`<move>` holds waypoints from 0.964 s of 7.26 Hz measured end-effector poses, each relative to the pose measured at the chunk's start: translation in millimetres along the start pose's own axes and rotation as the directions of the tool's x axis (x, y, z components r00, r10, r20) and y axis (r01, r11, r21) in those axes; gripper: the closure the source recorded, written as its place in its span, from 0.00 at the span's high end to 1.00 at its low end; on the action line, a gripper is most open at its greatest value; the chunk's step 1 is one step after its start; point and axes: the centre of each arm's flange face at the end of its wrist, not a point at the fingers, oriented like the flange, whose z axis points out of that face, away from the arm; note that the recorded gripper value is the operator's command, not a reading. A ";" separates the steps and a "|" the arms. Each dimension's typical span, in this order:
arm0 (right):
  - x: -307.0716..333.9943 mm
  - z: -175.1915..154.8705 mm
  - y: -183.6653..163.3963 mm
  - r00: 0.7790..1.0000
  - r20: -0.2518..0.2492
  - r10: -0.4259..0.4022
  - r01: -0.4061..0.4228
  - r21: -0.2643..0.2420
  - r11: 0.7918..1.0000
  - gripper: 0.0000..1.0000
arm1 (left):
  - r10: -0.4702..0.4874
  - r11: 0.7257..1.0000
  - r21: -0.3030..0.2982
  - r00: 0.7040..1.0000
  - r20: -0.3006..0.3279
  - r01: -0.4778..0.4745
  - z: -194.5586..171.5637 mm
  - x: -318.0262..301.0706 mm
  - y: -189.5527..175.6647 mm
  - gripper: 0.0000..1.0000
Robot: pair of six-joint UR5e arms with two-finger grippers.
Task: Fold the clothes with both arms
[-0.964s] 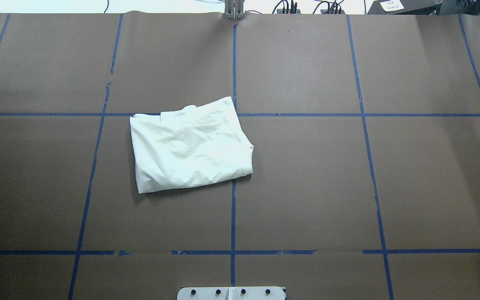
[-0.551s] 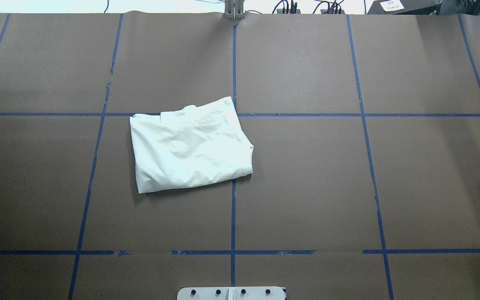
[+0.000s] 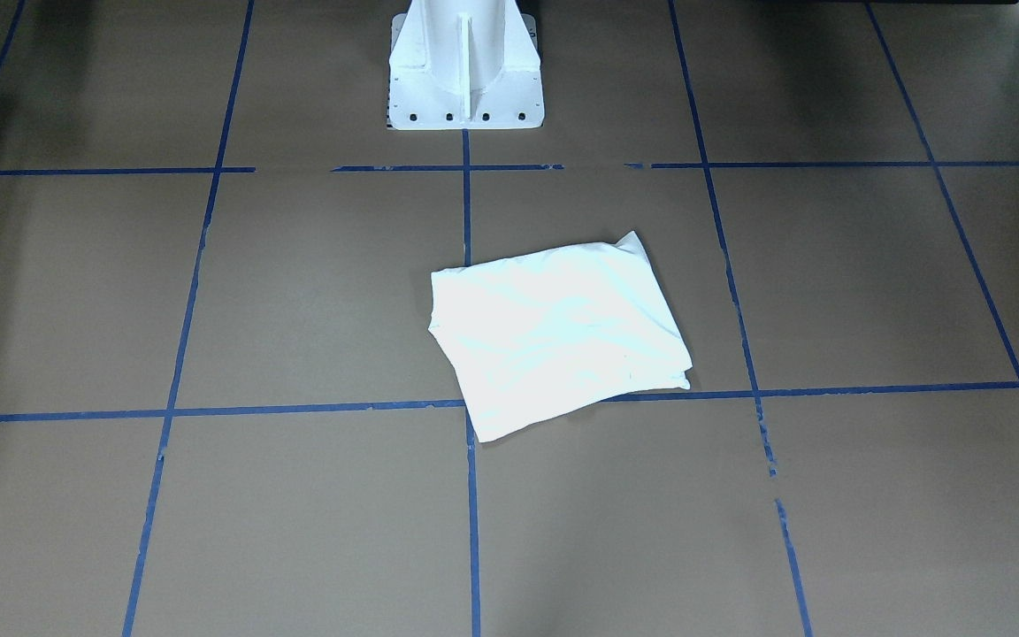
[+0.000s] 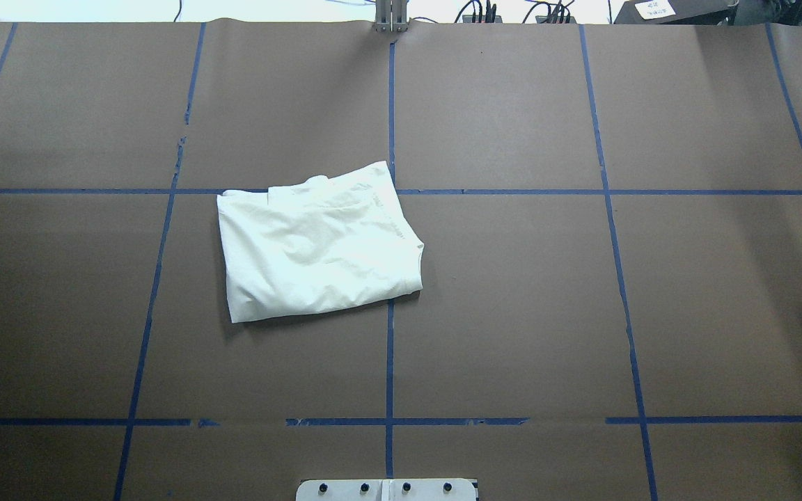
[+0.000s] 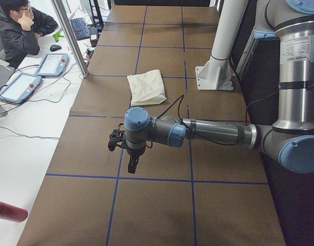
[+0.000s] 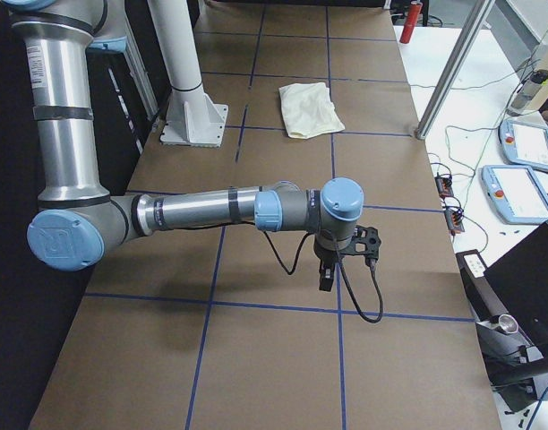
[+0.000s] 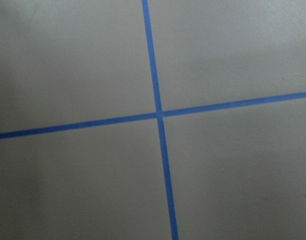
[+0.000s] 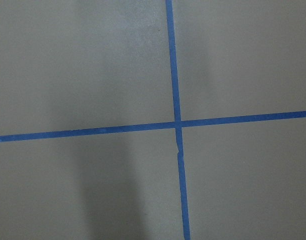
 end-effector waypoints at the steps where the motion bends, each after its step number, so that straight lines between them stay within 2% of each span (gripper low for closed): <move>1: 5.8 5.8 0.8 1.000 -0.001 0.002 -0.002 -0.006 1.000 1.00 | 0.002 1.000 -0.007 1.000 -0.002 -0.002 1.7 -2.0 2.4 1.00; 2: 20.2 19.9 3.0 1.000 0.000 -0.005 0.005 -0.007 1.000 1.00 | 0.019 1.000 -0.012 1.000 -0.002 -0.019 3.2 -3.8 3.6 1.00; 4: 60.3 59.0 12.2 0.999 0.012 -0.049 0.048 0.034 0.998 1.00 | 0.042 0.999 -0.014 0.999 -0.002 -0.042 3.0 -4.4 4.6 1.00; 6: 58.6 55.1 11.4 0.999 0.019 -0.049 0.048 0.055 0.997 1.00 | 0.047 0.999 -0.009 0.999 -0.001 -0.047 0.3 -3.2 4.5 1.00; 7: 43.6 36.7 13.4 0.999 0.017 -0.030 0.029 0.045 0.999 1.00 | 0.048 0.999 -0.007 0.999 -0.001 -0.048 -0.5 -3.1 4.4 1.00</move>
